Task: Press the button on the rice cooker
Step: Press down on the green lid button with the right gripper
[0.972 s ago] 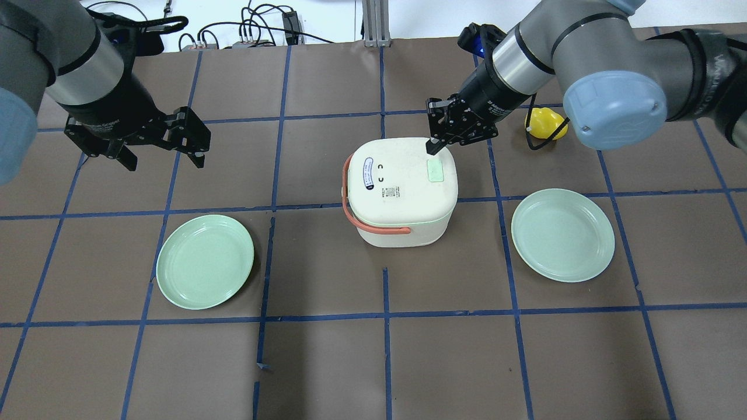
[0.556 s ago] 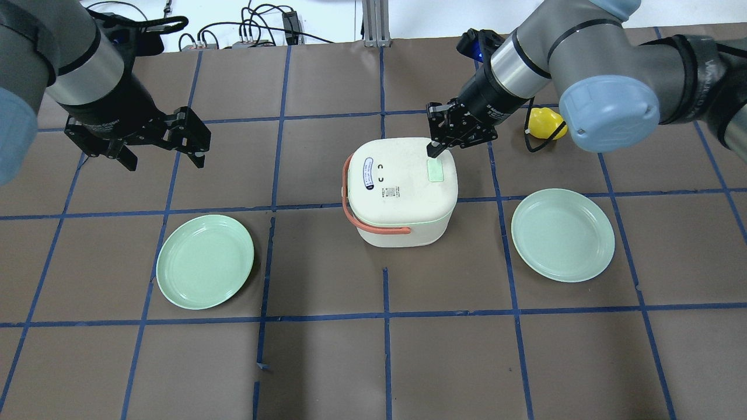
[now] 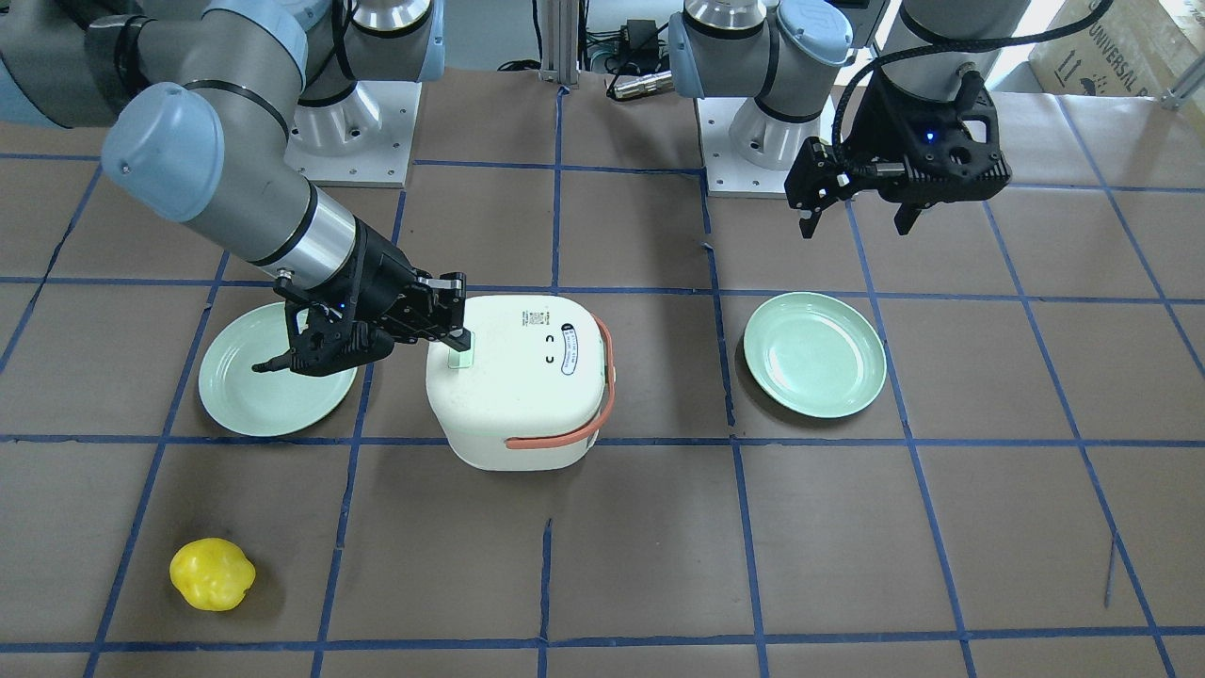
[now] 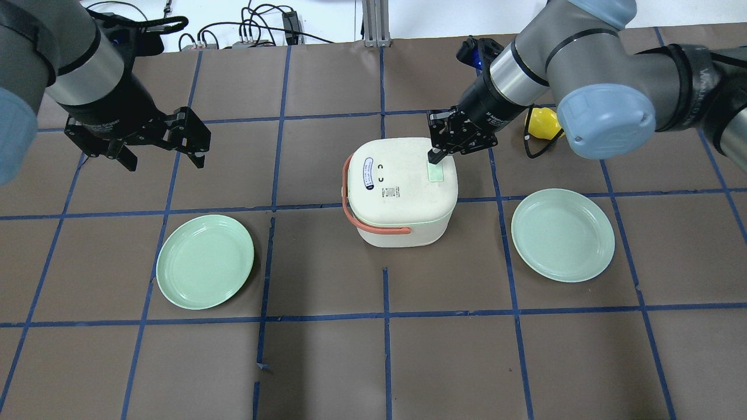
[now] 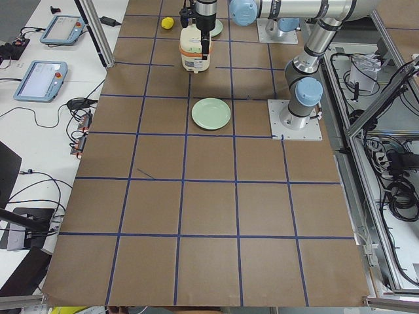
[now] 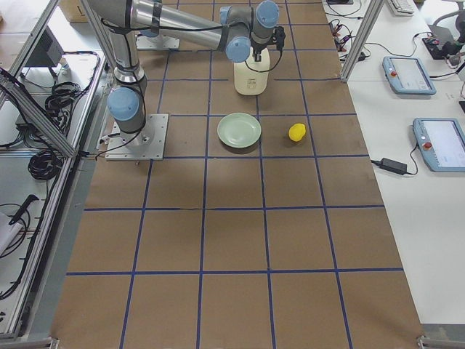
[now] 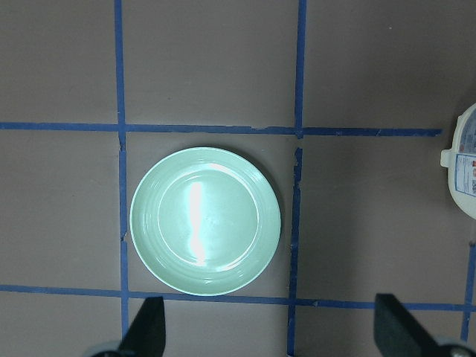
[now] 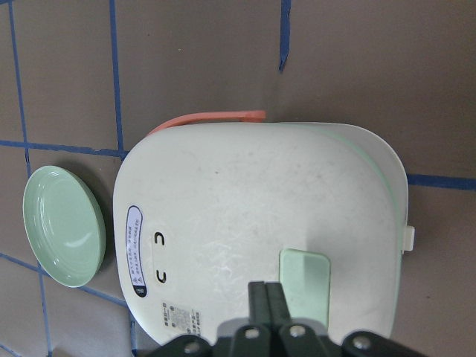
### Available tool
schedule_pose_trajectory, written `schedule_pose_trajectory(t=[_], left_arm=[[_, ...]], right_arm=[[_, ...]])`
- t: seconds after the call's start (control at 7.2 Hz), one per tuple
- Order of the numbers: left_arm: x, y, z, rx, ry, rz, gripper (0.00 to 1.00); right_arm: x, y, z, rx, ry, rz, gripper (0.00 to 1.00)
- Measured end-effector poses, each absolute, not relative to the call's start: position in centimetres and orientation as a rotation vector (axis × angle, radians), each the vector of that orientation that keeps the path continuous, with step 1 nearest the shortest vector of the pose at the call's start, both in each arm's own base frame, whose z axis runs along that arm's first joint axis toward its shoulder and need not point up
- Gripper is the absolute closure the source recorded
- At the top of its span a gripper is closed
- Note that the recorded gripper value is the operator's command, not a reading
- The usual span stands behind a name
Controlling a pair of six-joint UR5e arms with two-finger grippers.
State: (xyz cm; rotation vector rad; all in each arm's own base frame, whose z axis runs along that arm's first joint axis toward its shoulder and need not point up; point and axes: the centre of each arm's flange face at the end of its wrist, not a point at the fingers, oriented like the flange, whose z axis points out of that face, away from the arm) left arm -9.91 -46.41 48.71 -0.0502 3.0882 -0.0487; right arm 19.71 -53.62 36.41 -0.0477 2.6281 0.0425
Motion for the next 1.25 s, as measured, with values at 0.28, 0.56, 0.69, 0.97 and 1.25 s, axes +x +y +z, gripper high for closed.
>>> schedule_pose_trajectory(t=[0.28,0.56,0.69,0.97,1.25], left_arm=[[-9.9,-46.4,48.7,-0.05,3.088,-0.049,0.0],[-9.9,-46.4,48.7,-0.05,3.088,-0.049,0.0],[-9.9,-46.4,48.7,-0.05,3.088,-0.049,0.0],[-9.9,-46.4,48.7,-0.05,3.088,-0.049,0.0],[-9.9,-46.4,48.7,-0.05,3.088,-0.049,0.0]], right_arm=[[19.5,-53.8,36.2,-0.052,2.629,0.038,0.97],[19.5,-54.1,35.9,-0.056,2.631,0.029,0.97],[19.5,-54.2,35.7,-0.057,2.631,0.026,0.97],[19.5,-54.5,35.1,-0.057,2.632,0.028,0.97],[19.4,-54.5,34.7,-0.057,2.641,0.032,0.97]])
